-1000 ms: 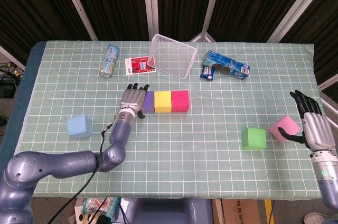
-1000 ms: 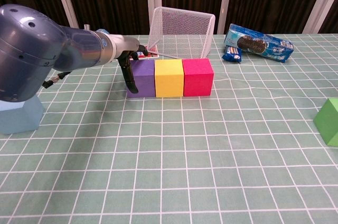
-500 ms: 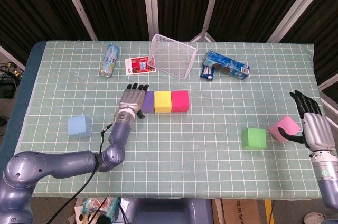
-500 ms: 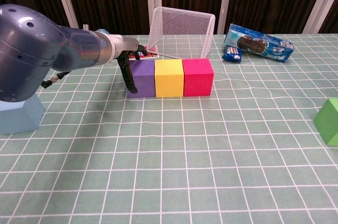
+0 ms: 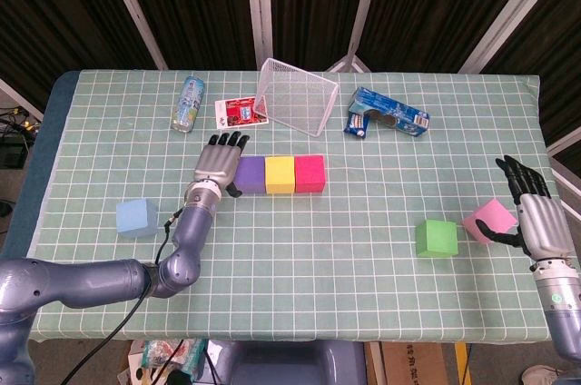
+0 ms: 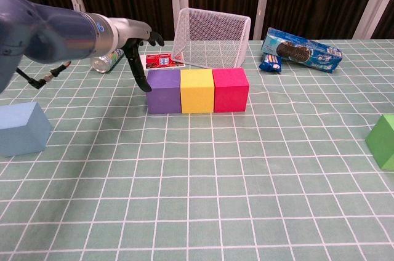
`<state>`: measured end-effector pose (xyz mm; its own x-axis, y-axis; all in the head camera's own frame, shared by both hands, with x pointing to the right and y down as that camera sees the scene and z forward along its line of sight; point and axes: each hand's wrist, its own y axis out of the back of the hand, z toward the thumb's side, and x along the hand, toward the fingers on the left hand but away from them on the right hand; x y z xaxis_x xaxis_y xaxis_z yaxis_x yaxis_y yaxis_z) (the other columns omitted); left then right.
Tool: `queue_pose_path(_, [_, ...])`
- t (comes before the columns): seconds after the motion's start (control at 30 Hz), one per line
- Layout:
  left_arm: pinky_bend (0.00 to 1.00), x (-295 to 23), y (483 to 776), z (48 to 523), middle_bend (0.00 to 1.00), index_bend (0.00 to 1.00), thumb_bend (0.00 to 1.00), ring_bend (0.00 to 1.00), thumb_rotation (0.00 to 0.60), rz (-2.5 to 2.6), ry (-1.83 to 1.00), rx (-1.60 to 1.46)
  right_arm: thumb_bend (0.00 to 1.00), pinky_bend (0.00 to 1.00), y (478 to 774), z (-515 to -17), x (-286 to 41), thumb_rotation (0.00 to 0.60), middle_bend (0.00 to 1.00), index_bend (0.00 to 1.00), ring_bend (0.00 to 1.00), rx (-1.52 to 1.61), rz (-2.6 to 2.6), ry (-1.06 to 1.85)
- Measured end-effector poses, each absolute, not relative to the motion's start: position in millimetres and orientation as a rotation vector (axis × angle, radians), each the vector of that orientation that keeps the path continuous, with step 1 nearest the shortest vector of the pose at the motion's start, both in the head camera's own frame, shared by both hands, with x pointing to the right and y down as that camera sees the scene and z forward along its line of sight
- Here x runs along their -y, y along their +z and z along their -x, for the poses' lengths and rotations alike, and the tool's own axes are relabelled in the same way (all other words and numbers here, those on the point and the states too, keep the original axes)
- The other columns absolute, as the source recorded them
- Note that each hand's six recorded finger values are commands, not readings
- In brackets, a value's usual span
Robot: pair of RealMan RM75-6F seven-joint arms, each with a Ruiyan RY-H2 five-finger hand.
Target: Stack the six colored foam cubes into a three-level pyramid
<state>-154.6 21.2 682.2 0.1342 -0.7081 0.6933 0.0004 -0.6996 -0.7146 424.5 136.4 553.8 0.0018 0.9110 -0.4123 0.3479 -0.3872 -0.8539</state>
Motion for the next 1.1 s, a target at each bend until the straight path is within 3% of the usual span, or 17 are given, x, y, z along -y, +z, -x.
queue_pose_path(0.2, [0.05, -15.6, 670.8, 182.1, 0.01, 0.0, 0.08, 0.0, 0.6, 1.817, -1.646, -0.73, 0.26, 0.0, 552.6, -422.1, -136.8, 0.6, 0.0, 0.0, 0.0, 1.295, 1.765, 1.385])
queue_pose_path(0.37, [0.11, -22.8, 675.0, 203.9, 0.08, 0.0, 0.11, 0.01, 0.6, 1.804, -1.703, -0.722, 0.26, 0.0, 551.8, -421.6, -136.9, 0.6, 0.0, 0.0, 0.0, 1.297, 1.766, 1.384])
queue_pose_path(0.53, [0.13, -33.2, 682.6, 216.9, 0.11, 0.0, 0.18, 0.03, 0.6, 1.803, -1.749, -0.689, 0.26, 0.0, 552.2, -420.6, -137.0, 0.6, 0.0, 0.0, 0.0, 1.296, 1.77, 1.384])
queue_pose_path(0.7, [0.13, -40.8, 688.2, 216.6, 0.13, 0.01, 0.23, 0.04, 0.6, 1.816, -1.76, -0.656, 0.26, 0.0, 552.6, -419.4, -136.6, 0.6, 0.0, 0.0, 0.0, 1.299, 1.777, 1.381])
queue_pose_path(1.1, [0.16, -59.9, 704.3, 207.9, 0.18, 0.07, 0.24, 0.08, 0.6, 1.844, -1.789, -0.591, 0.26, 0.0, 552.7, -420.1, -136.3, 0.6, 0.0, 0.0, 0.0, 1.308, 1.78, 1.381])
